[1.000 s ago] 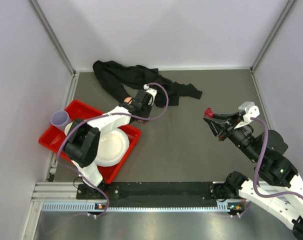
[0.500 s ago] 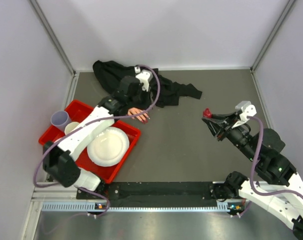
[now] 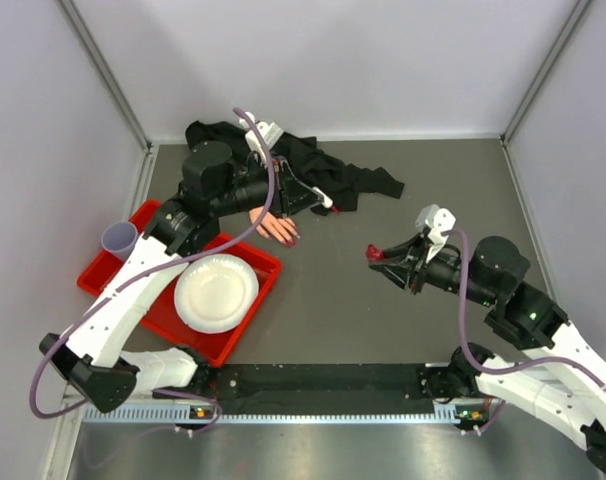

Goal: Paint the nails

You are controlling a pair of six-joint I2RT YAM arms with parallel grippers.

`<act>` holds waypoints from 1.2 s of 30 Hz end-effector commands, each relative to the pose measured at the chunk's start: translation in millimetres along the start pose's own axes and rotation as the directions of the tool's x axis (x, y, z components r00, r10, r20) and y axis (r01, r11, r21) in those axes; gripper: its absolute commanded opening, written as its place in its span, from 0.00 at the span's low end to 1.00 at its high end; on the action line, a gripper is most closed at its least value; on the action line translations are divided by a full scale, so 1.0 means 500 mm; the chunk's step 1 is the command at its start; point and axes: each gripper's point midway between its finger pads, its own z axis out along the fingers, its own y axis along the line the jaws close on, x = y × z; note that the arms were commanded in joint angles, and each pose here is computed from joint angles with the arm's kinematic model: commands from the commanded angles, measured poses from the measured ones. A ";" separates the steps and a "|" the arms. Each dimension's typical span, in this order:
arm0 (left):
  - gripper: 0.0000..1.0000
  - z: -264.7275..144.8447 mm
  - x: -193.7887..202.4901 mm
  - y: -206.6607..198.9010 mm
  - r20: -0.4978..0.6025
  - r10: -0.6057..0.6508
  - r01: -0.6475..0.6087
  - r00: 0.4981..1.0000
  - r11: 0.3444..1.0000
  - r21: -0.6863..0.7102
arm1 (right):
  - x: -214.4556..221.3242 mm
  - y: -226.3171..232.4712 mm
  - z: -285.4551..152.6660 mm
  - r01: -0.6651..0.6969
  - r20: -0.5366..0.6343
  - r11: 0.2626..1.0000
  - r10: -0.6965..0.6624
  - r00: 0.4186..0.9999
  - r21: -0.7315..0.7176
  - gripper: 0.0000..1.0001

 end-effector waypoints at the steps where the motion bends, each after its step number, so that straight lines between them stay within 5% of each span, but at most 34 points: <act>1: 0.00 -0.023 -0.026 -0.103 0.019 -0.053 0.047 0.998 0.971 0.236 | -0.042 0.046 -0.004 0.032 0.054 0.991 -0.025 0.998 -0.130 0.00; 36: 0.00 -0.006 0.032 -0.153 -0.064 0.019 -0.004 0.998 0.974 0.227 | -0.035 0.017 0.005 0.008 0.027 0.999 -0.006 1.000 -0.051 0.00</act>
